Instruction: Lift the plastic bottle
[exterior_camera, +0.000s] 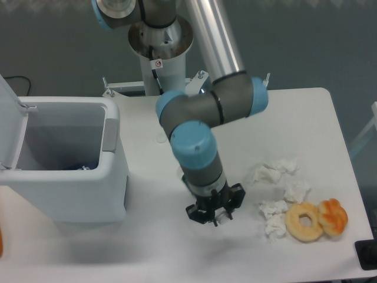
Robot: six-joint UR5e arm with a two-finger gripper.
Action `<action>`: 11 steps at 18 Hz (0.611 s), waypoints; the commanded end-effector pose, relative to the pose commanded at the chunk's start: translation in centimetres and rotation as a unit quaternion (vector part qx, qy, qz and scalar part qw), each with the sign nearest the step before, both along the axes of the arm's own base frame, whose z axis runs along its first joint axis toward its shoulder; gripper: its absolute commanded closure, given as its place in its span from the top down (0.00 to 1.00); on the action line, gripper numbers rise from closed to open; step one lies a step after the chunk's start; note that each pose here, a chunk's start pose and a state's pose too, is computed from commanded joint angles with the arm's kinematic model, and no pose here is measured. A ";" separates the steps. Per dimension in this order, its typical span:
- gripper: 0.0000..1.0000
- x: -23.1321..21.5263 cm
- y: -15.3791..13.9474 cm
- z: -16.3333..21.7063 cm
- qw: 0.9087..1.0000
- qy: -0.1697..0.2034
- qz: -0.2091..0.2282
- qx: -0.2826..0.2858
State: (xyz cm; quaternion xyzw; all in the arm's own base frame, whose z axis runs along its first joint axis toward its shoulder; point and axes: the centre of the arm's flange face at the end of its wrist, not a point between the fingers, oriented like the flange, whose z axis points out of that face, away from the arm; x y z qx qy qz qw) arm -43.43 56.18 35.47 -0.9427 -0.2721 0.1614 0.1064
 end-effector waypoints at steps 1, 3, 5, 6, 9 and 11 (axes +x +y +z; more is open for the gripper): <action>0.03 -0.3 -0.1 0.4 1.000 0.003 -0.008 0.001; 0.03 -1.0 -0.4 1.0 0.998 0.010 -0.055 -0.014; 0.03 -0.9 -0.7 1.8 0.994 0.018 -0.105 -0.033; 0.03 -1.2 -1.1 1.9 0.991 0.016 -0.124 -0.045; 0.03 -1.2 -2.8 2.9 0.974 -0.019 -0.212 -0.077; 0.03 -1.7 -4.8 4.7 0.966 -0.030 -0.240 -0.088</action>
